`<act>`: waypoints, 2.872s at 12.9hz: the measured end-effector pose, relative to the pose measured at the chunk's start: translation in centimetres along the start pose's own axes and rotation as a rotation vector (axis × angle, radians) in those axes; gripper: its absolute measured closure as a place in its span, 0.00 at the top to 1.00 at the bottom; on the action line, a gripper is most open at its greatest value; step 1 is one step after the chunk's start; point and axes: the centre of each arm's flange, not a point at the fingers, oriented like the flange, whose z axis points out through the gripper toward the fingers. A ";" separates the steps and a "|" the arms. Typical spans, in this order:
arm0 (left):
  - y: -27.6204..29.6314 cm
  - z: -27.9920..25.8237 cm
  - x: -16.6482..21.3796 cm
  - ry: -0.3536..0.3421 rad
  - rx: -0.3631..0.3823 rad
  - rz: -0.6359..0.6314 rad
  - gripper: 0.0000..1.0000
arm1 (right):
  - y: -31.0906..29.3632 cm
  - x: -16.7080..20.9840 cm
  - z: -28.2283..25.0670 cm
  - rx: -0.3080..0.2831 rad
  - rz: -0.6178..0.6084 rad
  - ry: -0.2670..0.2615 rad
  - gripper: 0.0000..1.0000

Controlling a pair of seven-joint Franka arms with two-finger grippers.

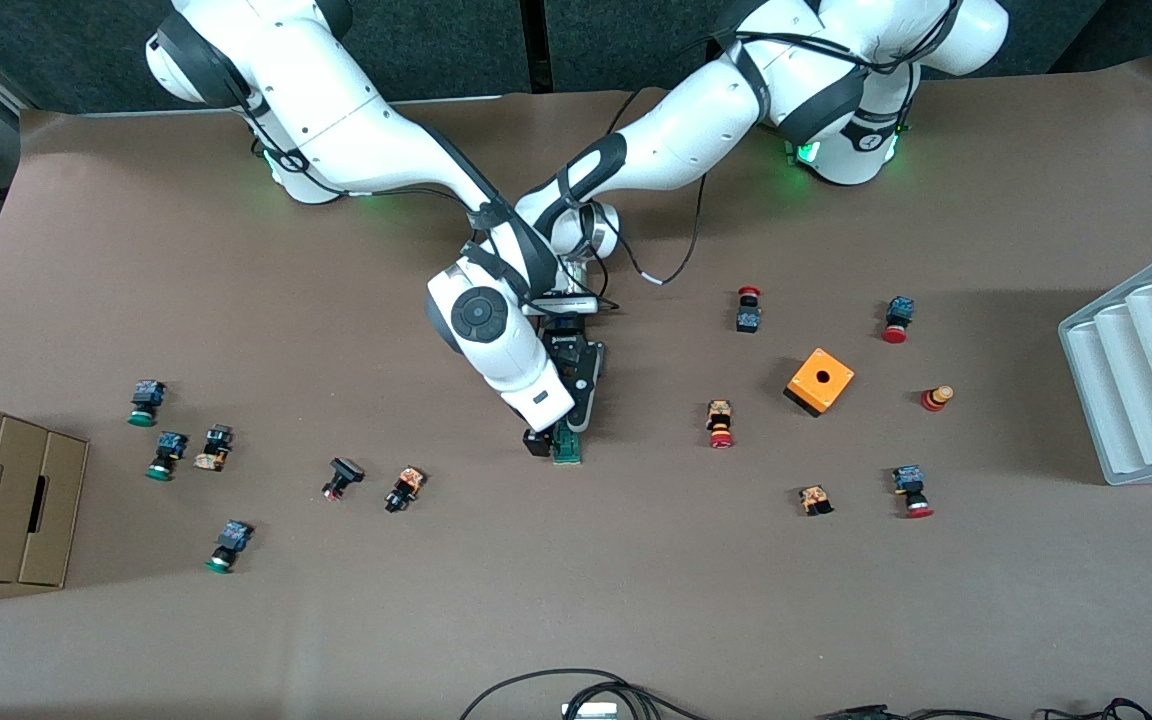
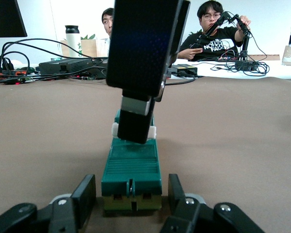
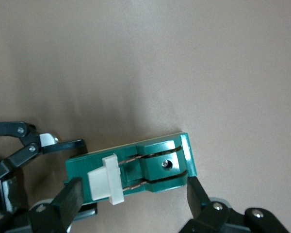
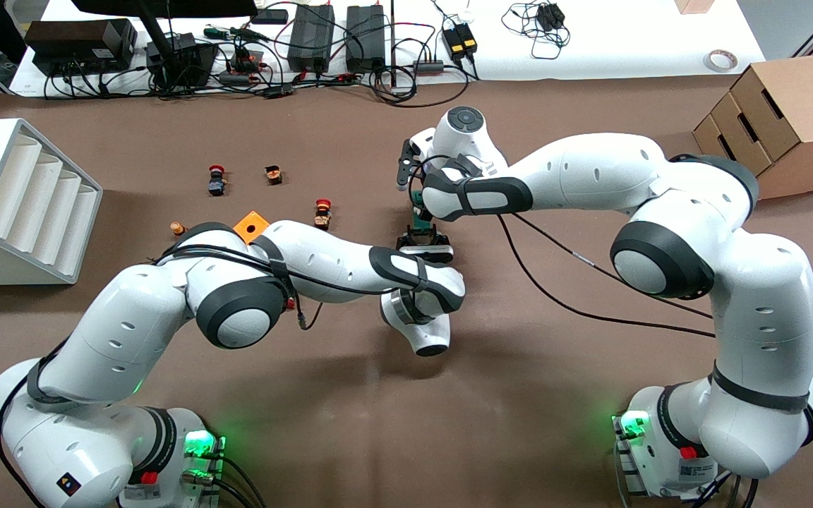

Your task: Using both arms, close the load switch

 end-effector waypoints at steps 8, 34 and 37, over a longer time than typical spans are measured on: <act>0.0 0.0 0.0 0.001 0.001 0.000 0.68 | -0.1 0.1 0.0 0.001 -0.002 0.001 0.81; 0.0 0.0 0.0 0.002 0.001 0.000 0.68 | -1.4 1.4 -0.3 -0.017 -0.089 -0.009 0.57; 0.0 0.0 0.0 0.003 0.001 0.000 0.68 | -1.5 1.5 -0.5 -0.015 -0.101 -0.010 0.52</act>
